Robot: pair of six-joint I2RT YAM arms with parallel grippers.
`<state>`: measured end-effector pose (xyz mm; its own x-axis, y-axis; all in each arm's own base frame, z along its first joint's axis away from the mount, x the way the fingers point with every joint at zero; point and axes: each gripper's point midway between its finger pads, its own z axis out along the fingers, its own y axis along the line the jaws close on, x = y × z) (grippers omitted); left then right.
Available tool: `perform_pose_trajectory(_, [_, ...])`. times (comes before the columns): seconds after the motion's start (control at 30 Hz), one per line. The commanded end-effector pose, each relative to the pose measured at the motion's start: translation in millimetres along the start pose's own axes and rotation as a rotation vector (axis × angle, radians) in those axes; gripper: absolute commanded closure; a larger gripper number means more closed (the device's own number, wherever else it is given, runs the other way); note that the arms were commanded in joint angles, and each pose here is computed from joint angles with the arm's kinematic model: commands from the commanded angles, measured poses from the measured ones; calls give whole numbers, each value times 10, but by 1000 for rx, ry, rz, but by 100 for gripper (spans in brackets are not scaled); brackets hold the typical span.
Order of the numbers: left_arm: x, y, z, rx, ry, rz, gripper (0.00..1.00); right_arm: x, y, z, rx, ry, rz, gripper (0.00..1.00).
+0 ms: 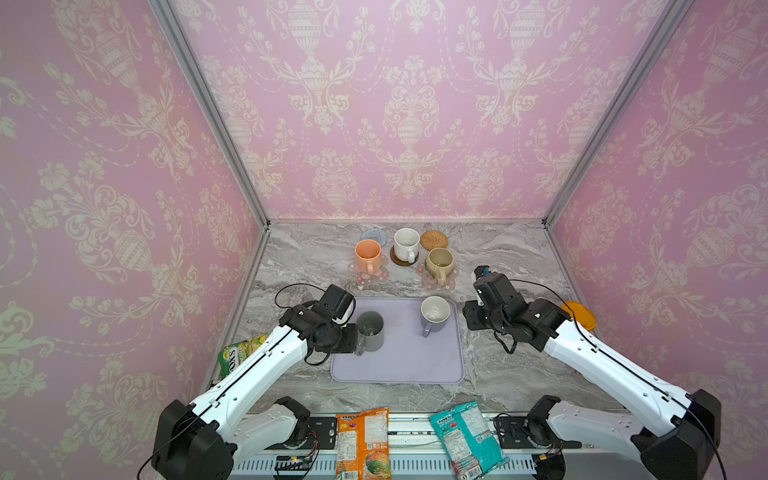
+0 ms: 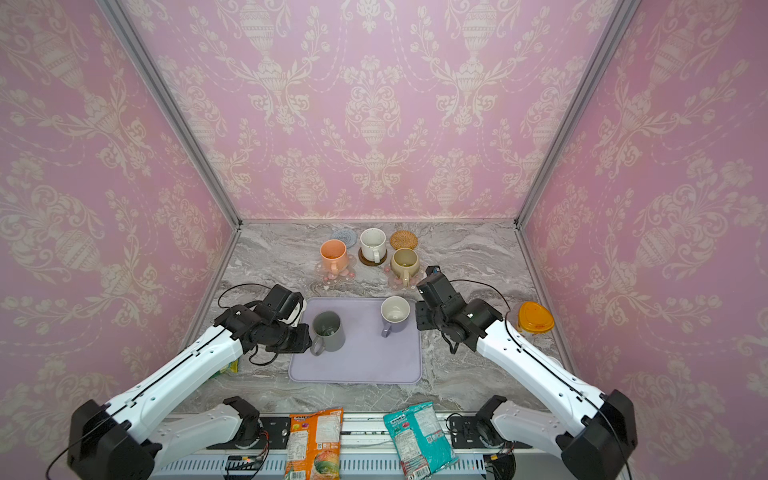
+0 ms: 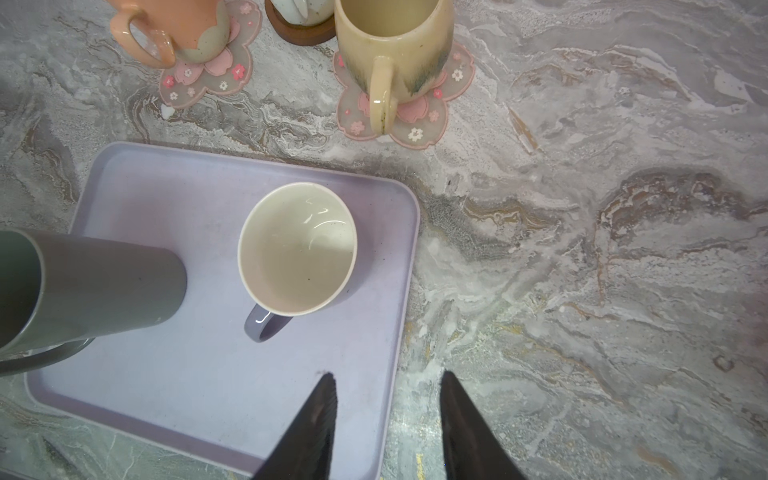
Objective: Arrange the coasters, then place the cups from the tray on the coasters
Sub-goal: 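Close the left gripper on the grey mug's rim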
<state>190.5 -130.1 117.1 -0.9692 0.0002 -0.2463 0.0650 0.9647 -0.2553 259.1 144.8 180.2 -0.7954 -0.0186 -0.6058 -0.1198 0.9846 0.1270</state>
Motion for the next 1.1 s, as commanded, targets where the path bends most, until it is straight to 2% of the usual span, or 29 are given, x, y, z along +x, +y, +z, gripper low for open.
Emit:
perform_pose_trajectory(0.0, [146,85,-33,-34,15,-22,67,79,-36,-74,-5,-3,32,57])
perform_pose_trajectory(0.33, [177,-76,48,0,-20,59,56,208,-134,-156,2,-5,66,56])
perform_pose_trajectory(0.53, [135,-46,181,-54,-20,92,51,203,-159,-209,12,-11,58,56])
perform_pose_trajectory(0.8, [-6,-223,301,1,-83,90,51,257,-155,-108,23,15,32,55])
perform_pose_trajectory(0.93, [-67,-270,308,-16,-102,122,52,266,-103,-25,10,28,35,55])
perform_pose_trajectory(1.07, [-84,-243,335,-38,-104,105,54,301,-92,40,8,38,41,55])
